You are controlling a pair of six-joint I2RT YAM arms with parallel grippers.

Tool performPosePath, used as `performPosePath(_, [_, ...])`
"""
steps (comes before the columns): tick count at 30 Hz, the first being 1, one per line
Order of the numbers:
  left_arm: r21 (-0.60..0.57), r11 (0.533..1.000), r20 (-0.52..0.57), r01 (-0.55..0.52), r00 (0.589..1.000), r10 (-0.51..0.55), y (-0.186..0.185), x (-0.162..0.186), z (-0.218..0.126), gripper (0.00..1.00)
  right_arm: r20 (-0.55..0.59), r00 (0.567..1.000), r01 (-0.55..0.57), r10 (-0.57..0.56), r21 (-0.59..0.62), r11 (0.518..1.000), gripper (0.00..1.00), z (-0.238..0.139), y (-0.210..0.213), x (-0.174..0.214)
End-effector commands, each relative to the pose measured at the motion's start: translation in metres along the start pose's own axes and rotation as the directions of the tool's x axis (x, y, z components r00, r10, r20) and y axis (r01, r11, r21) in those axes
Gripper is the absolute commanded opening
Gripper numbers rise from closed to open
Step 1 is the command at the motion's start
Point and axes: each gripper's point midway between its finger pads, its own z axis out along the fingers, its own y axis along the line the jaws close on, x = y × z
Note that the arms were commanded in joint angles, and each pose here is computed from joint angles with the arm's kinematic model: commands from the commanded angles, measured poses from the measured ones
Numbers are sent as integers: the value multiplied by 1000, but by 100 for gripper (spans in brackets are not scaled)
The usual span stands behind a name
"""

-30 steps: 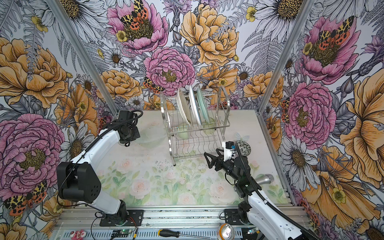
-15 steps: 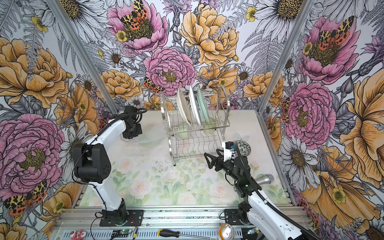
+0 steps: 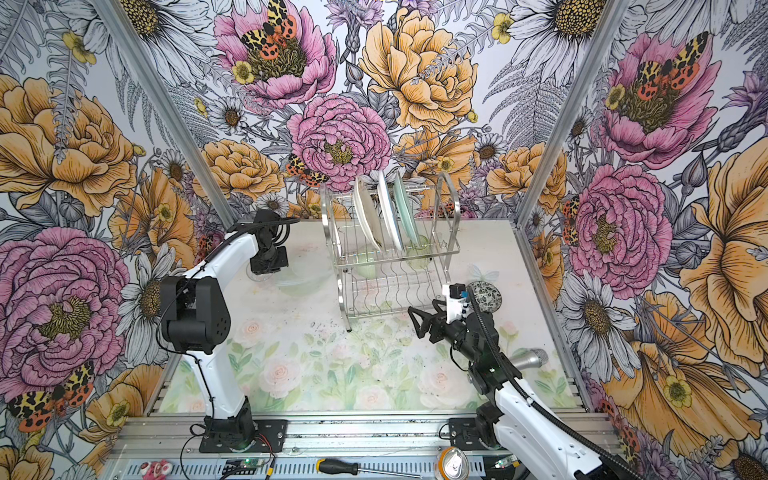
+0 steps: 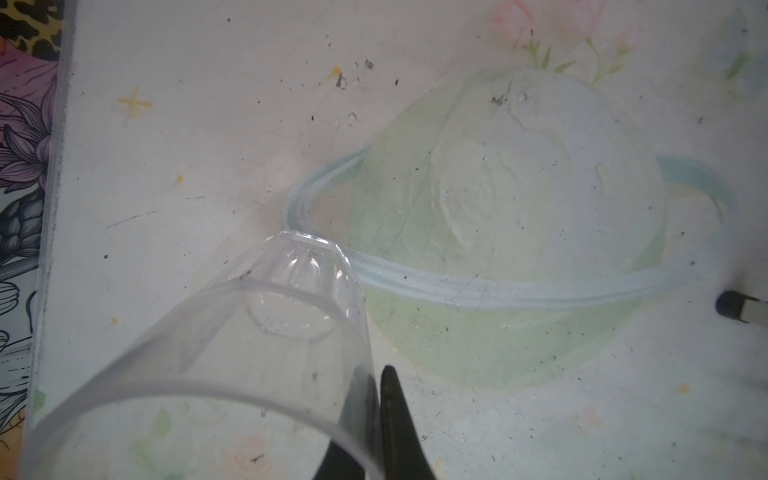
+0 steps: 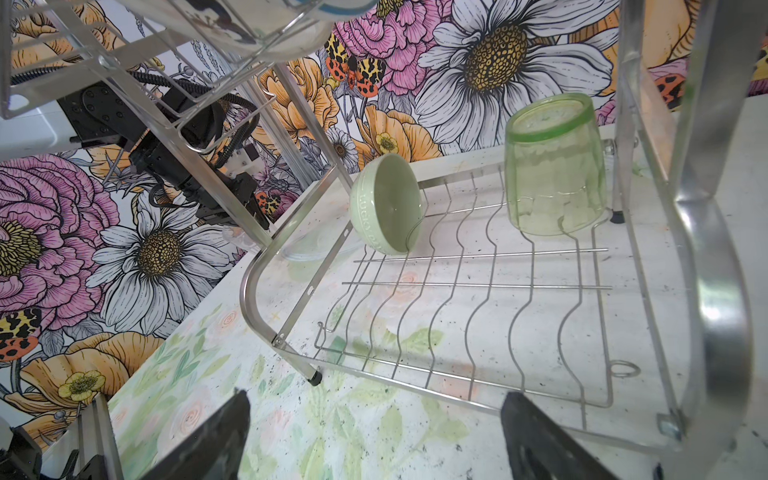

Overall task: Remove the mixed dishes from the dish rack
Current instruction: 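Lower the clear cup onto the table and open the left gripper, then lift the left gripper off the cup while the right gripper moves toward the rack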

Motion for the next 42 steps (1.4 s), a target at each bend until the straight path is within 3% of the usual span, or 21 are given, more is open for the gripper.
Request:
performPosePath(1, [14, 1000, 0, -11, 1000, 11, 0, -8, 2, 2, 33, 999, 18, -19, 11, 1000, 95, 0, 0, -13])
performPosePath(12, [18, 1000, -36, -19, 999, 20, 3, -4, 15, 6, 31, 999, 17, -18, 18, 1000, 95, 0, -1, -12])
performPosePath(18, [26, 999, -30, -22, 999, 23, 3, -7, 14, 27, 21, 1000, 12, -13, 24, 1000, 96, 2, -3, -11])
performPosePath(22, [25, 999, -24, -28, 999, 28, 4, -9, 13, 31, 20, 1000, 12, -12, 28, 1000, 95, 3, -4, -12])
performPosePath(25, [40, 999, -11, -27, 1000, 28, 1, -11, 6, 51, 18, 1000, 10, -10, 30, 999, 95, 3, -4, -12])
performPosePath(29, [41, 998, 35, -38, 999, 37, -1, -13, -16, 98, 22, 1000, 8, -9, 34, 999, 95, 4, -4, -16])
performPosePath(35, [72, 997, 108, -25, 994, 17, -1, -8, -55, 99, 29, 999, 16, -18, 72, 997, 96, 6, -11, -20])
performPosePath(42, [192, 981, 303, 35, 949, -93, -14, -1, -97, 99, 42, 993, 104, -108, 99, 990, 96, 5, -14, -29])
